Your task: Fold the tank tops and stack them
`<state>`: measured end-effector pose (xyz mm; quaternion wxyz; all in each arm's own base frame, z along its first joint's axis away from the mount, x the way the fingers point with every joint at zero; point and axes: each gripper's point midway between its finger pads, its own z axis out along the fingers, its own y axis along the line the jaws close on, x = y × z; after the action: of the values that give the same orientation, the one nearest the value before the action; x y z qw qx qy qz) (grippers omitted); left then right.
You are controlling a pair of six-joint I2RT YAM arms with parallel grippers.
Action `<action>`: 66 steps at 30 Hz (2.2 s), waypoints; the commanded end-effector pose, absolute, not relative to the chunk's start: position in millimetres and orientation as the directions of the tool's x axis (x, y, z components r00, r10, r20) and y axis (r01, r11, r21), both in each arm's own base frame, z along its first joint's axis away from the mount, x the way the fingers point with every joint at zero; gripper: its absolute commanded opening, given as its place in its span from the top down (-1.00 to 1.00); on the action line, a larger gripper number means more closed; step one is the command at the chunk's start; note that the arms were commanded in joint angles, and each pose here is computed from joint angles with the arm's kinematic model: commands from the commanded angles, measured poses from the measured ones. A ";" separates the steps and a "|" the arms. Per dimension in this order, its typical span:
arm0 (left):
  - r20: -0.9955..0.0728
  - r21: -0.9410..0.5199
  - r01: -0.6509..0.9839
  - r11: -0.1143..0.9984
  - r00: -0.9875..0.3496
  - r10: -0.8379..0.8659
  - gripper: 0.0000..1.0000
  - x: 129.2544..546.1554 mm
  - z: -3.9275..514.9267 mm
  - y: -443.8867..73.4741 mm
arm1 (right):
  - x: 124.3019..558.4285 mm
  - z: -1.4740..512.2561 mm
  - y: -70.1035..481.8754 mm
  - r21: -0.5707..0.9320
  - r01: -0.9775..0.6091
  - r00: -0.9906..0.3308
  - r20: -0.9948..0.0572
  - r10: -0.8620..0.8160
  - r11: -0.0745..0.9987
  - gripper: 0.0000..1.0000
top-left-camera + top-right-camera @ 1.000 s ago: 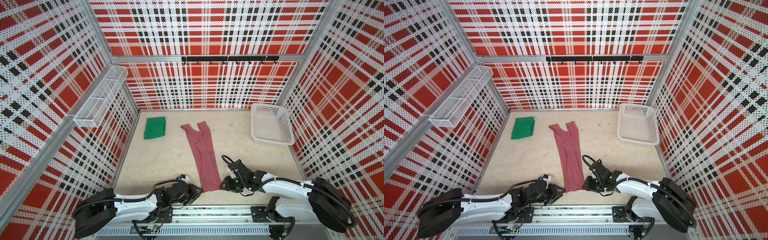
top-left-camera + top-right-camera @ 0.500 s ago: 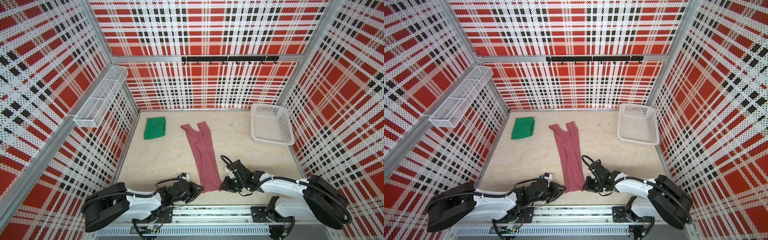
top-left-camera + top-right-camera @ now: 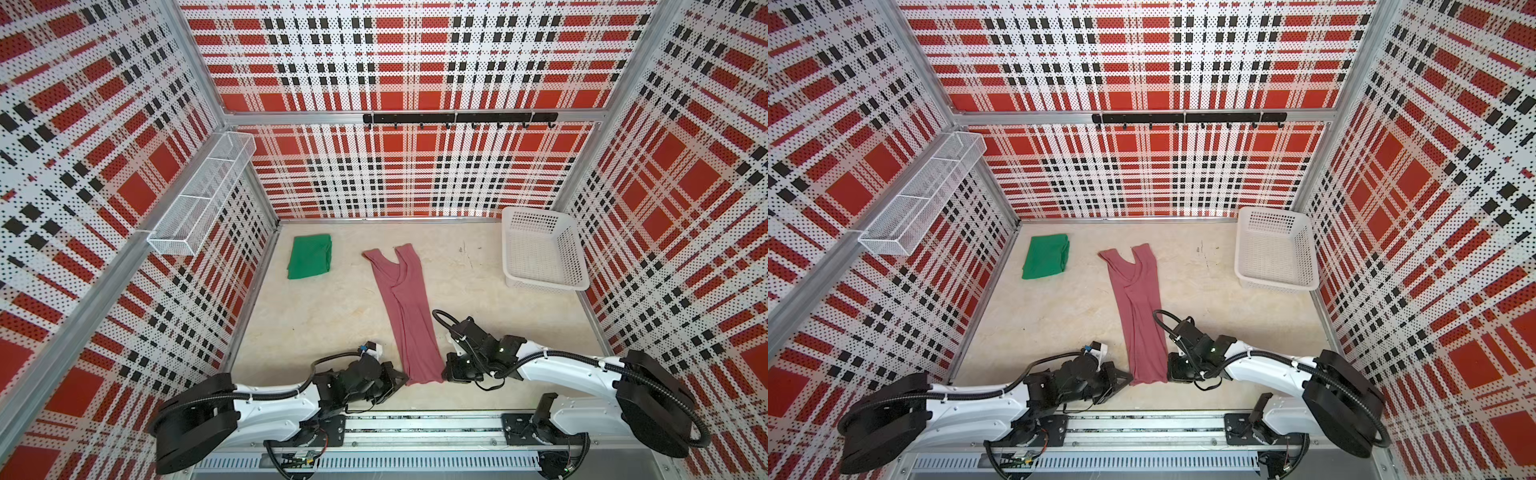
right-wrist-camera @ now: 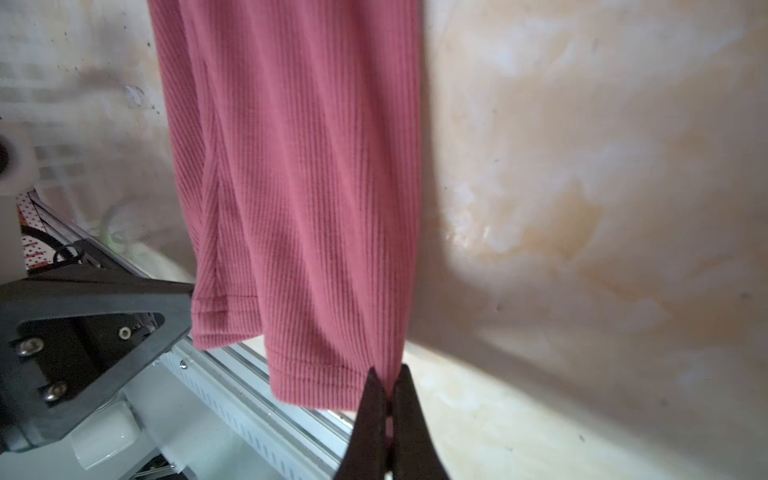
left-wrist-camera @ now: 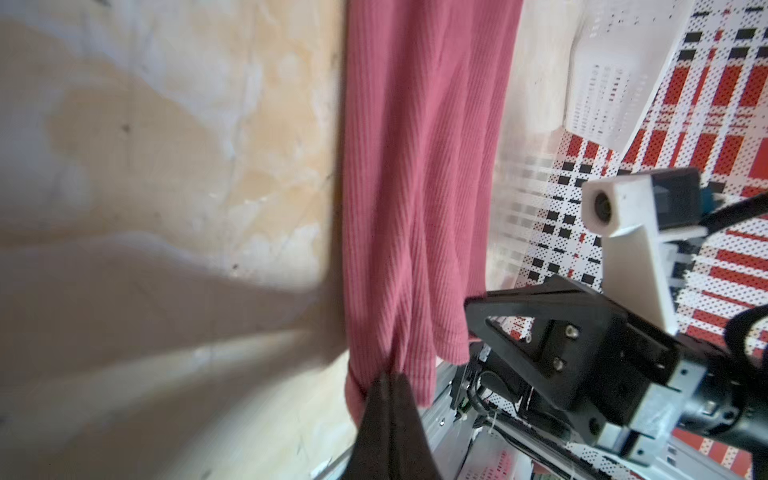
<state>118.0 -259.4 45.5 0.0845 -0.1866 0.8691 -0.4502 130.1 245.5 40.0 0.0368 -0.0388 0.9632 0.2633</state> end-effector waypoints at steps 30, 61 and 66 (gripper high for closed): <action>-0.283 -0.706 -0.056 0.706 -0.892 -0.353 1.00 229.4 113.3 -227.6 | 267.3 134.8 271.3 0.273 -0.398 -0.865 -0.428 -0.260 0.876 1.00; -0.473 -0.599 -0.008 0.801 -0.803 -0.362 0.35 442.2 93.5 -170.7 | 453.4 104.3 310.1 0.376 -0.444 -0.826 -0.525 -0.208 0.814 0.16; -0.523 -0.581 0.022 0.814 -0.776 -0.352 0.12 455.3 123.6 -170.4 | 456.9 125.1 296.4 0.344 -0.438 -0.803 -0.564 -0.190 0.831 0.04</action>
<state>451.2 -169.4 105.0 0.3020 -0.1127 0.8988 -0.2970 453.1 300.8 102.6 0.2352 -0.1651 0.9287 0.2346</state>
